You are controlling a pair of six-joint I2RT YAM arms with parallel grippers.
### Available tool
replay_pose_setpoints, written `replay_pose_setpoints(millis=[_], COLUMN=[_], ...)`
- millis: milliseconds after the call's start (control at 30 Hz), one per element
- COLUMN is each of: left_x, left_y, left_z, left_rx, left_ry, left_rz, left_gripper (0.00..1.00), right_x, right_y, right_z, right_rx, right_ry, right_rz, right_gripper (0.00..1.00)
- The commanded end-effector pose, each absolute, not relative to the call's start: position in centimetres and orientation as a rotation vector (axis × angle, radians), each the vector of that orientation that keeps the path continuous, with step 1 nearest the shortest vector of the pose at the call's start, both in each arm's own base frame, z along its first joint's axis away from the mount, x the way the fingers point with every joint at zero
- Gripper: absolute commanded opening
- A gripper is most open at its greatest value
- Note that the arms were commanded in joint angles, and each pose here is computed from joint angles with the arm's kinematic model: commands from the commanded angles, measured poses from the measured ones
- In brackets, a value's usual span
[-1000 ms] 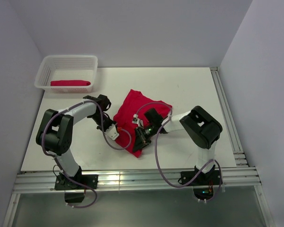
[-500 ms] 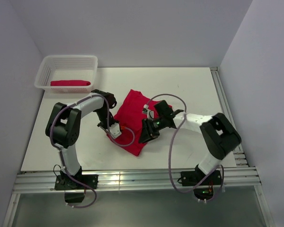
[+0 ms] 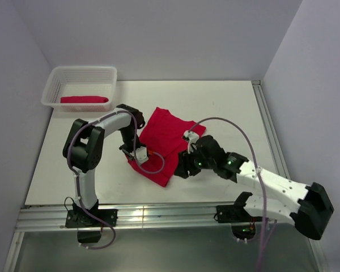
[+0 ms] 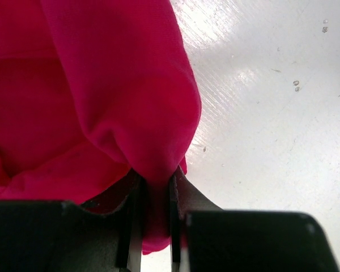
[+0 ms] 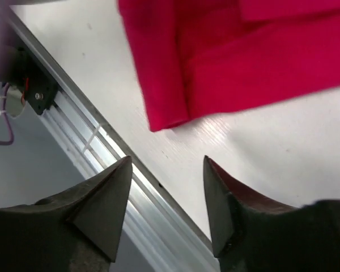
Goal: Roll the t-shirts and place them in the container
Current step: Roll the tshirt
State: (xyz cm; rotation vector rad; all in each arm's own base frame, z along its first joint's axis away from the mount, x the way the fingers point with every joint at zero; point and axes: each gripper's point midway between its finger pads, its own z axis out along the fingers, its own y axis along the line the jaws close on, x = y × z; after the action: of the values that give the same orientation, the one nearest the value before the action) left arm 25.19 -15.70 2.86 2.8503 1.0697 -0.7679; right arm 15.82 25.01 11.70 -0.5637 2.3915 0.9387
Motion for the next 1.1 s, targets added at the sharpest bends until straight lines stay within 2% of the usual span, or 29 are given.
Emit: replay_pose_setpoints(millis=[0, 167, 300, 433, 467, 533, 667, 800, 900, 933, 1067], left_x=[24.8, 24.8, 25.2, 25.3, 25.3, 25.2, 25.1, 25.3, 25.6, 25.6, 25.7], left_y=[-16.6, -16.7, -17.6, -17.8, -17.8, -18.0, -18.0, -18.0, -18.2, -18.3, -18.4], left_z=[1.6, 1.0, 1.1, 1.1, 1.1, 1.2, 1.3, 1.2, 1.3, 1.3, 1.3], left_rx=[2.956, 2.957, 2.917, 2.902, 2.902, 2.89, 2.888, 2.893, 2.892, 2.891, 2.892], left_ry=[0.582, 0.623, 0.67, 0.688, 0.688, 0.682, 0.67, 0.667, 0.661, 0.66, 0.657], left_rz=[-0.826, -0.853, -0.862, -0.867, -0.865, -0.867, -0.863, -0.868, -0.86, -0.859, -0.855], left_gripper=[0.0, 0.0, 0.0, 0.0, 0.0, 0.0, 0.0, 0.0, 0.0, 0.0, 0.0], right_x=[17.6, 13.9, 12.1, 11.3, 11.1, 10.6, 10.5, 11.7, 12.4, 12.7, 14.2], right_y=[24.4, 28.2, 31.0, 32.9, 34.5, 35.2, 37.0, 37.2, 36.8, 36.6, 36.0], right_z=[14.3, 16.2, 14.7, 13.8, 15.1, 13.2, 10.9, 10.0, 8.5, 8.0, 6.6], right_rx=[-0.473, -0.619, -0.769, -0.921, -0.922, -1.005, -1.053, -1.061, -1.096, -1.112, -1.091], right_ry=[2.191, 2.1, 2.086, 2.055, 2.041, 2.037, 2.024, 1.973, 1.951, 1.95, 1.937], right_rz=[0.709, 0.629, 0.346, 0.044, 0.049, -0.087, -0.235, -0.385, -0.48, -0.498, -0.545], right_gripper=[0.62, 0.63, 0.65, 0.73, 0.74, 0.75, 0.84, 0.86, 0.81, 0.76, 0.76])
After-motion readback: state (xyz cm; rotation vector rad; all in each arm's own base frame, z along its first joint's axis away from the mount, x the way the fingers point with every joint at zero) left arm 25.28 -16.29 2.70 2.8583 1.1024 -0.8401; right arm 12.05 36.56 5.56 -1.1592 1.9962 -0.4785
